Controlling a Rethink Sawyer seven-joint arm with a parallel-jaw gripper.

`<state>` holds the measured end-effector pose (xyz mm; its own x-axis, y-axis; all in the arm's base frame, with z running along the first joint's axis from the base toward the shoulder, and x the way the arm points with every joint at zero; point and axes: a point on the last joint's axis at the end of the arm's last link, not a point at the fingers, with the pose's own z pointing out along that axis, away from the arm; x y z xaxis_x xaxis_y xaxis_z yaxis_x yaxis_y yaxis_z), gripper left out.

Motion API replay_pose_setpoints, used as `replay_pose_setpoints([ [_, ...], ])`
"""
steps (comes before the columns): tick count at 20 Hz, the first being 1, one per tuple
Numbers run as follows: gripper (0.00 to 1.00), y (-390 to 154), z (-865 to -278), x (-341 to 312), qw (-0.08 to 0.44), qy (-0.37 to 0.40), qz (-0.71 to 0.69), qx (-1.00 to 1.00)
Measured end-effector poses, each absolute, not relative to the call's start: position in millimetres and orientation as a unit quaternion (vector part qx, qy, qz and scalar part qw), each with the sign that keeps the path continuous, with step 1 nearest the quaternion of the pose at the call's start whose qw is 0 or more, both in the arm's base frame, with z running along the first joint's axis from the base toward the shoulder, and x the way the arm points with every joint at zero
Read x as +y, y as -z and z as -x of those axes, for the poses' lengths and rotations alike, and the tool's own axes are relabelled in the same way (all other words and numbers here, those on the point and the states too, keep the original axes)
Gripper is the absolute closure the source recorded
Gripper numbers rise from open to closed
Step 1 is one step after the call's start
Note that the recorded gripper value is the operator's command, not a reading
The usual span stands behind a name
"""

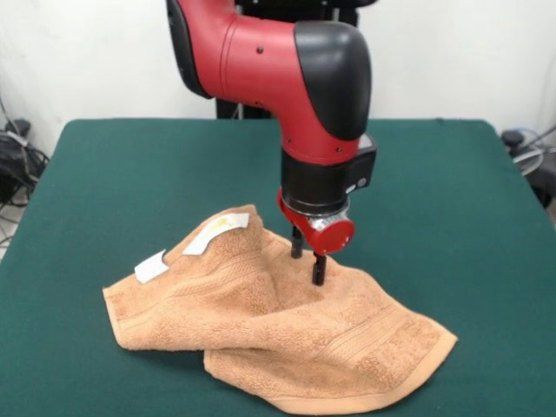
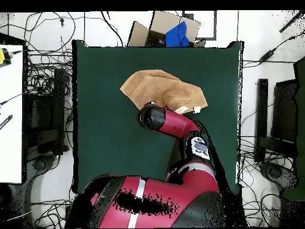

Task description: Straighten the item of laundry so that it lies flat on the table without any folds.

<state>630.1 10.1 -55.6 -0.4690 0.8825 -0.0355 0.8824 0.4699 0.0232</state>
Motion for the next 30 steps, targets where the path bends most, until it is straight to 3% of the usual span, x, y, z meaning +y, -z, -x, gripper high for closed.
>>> replay_pose_setpoints([
  [18, 0.00, 55.4, -628.4, 11.6, 0.029, -0.006, -0.535, 0.844],
  [30, 0.00, 60.7, -610.7, 53.4, 0.145, 0.079, -0.453, 0.876],
])
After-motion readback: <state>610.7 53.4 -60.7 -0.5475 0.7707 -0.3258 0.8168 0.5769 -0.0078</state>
